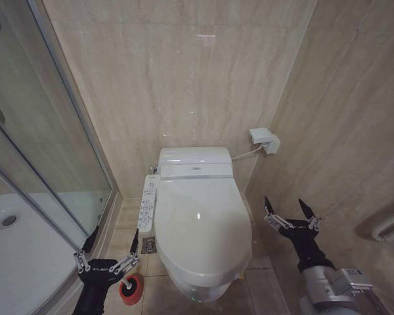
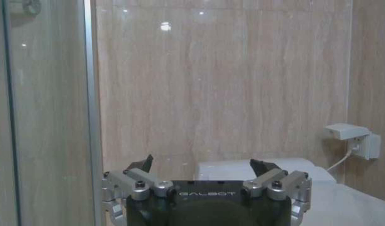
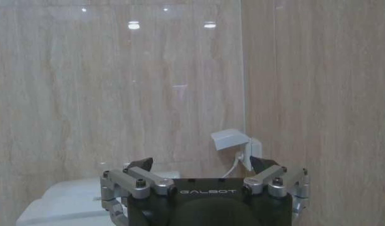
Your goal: Open the toilet lid, clean the toilet bowl with a toilet brush, close the toilet lid, and flush.
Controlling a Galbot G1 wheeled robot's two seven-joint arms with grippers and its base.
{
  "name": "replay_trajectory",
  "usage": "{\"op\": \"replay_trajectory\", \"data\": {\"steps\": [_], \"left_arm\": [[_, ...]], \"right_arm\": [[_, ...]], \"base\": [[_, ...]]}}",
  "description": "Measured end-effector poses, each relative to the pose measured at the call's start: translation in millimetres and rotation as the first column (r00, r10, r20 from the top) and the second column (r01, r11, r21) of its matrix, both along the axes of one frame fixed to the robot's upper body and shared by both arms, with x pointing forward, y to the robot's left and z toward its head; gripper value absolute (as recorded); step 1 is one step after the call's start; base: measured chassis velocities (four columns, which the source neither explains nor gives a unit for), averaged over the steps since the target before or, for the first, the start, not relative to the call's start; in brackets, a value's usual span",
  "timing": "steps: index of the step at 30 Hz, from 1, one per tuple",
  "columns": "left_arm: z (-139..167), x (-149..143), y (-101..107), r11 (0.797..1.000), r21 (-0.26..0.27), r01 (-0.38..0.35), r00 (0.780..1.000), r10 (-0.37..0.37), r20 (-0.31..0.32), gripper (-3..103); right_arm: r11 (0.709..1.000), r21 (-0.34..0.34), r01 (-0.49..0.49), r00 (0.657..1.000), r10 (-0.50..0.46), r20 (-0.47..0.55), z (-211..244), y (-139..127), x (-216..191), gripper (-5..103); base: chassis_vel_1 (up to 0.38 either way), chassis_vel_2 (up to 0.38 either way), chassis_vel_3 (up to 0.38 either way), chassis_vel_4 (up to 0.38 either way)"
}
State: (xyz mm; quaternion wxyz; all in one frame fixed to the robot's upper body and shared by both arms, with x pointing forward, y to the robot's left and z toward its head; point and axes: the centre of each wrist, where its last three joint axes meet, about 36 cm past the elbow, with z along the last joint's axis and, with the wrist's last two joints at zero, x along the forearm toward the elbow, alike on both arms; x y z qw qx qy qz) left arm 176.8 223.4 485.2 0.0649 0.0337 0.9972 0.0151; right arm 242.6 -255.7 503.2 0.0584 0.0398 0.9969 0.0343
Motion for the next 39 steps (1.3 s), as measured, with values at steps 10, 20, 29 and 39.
{"op": "replay_trajectory", "data": {"steps": [10,20,29,39], "left_arm": [[4,10,7,1.0,-0.013,-0.001,0.999,0.0,-0.048,100],[20,38,26,0.999,-0.052,0.012,0.983,-0.021,-0.18,100],[41,62,42,0.995,-0.088,0.042,0.953,-0.066,-0.294,100],[42,69,47,0.994,-0.096,0.06,0.951,-0.086,-0.297,95]], "right_arm": [[1.0,0.0,0.0,1.0,0.0,0.0,0,0,0,100],[1.0,0.0,0.0,1.0,0.0,0.0,0,0,0,100],[1.0,0.0,0.0,1.0,0.0,0.0,0,0,0,100],[1.0,0.0,0.0,1.0,0.0,0.0,0,0,0,100]], "base": [[0.0,0.0,0.0,0.0],[0.0,0.0,0.0,0.0],[0.0,0.0,0.0,0.0],[0.0,0.0,0.0,0.0]]}}
